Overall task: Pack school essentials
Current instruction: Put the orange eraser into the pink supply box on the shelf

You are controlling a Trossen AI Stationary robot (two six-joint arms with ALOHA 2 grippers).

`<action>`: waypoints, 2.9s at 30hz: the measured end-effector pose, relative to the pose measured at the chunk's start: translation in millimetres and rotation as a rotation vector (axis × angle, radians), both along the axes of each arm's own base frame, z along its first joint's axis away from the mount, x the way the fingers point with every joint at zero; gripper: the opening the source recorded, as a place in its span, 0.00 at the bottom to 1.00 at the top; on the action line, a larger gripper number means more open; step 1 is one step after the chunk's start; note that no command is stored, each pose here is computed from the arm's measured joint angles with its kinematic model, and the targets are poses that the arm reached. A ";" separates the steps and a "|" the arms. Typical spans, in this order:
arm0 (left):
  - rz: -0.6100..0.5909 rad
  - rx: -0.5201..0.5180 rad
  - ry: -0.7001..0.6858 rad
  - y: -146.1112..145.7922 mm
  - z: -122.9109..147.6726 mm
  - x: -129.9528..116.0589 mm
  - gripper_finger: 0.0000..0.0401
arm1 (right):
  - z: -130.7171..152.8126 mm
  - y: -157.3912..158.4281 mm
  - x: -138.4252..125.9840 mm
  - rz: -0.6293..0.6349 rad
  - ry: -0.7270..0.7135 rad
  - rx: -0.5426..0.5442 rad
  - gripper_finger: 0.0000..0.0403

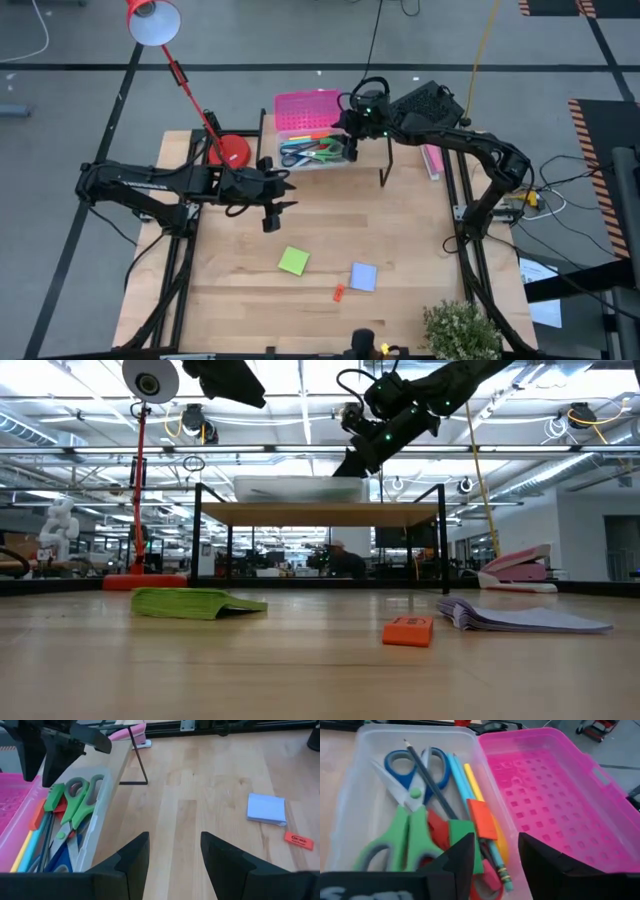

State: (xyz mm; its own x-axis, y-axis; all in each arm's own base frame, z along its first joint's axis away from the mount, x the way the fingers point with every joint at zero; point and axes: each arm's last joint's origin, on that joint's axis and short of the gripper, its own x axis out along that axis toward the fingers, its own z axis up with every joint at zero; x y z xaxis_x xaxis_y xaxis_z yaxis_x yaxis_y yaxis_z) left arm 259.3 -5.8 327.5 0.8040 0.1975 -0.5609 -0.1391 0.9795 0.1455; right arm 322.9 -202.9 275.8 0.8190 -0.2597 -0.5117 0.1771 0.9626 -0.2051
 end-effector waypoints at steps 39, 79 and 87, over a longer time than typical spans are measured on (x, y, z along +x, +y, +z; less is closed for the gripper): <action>-0.052 -0.208 -0.091 -122.0 -127.4 24.7 0.45 | -59.7 251.7 -83.0 0.367 0.104 0.245 0.39; 0.239 -0.311 0.149 -207.6 -209.0 147.3 0.63 | -58.6 247.6 -93.2 0.340 0.166 0.175 0.39; 0.155 -0.229 0.173 -209.2 -210.1 147.2 0.45 | -58.1 247.6 -92.7 0.350 0.160 0.162 0.39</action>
State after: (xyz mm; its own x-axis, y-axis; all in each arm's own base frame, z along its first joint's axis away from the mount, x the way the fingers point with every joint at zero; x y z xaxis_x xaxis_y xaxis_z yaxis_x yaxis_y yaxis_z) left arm 406.5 -215.0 117.4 0.6632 0.1628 -0.7305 -0.2817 0.9586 -0.0421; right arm 230.2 44.7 217.7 0.7504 0.1150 -0.6509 -0.1887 0.9810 -0.0442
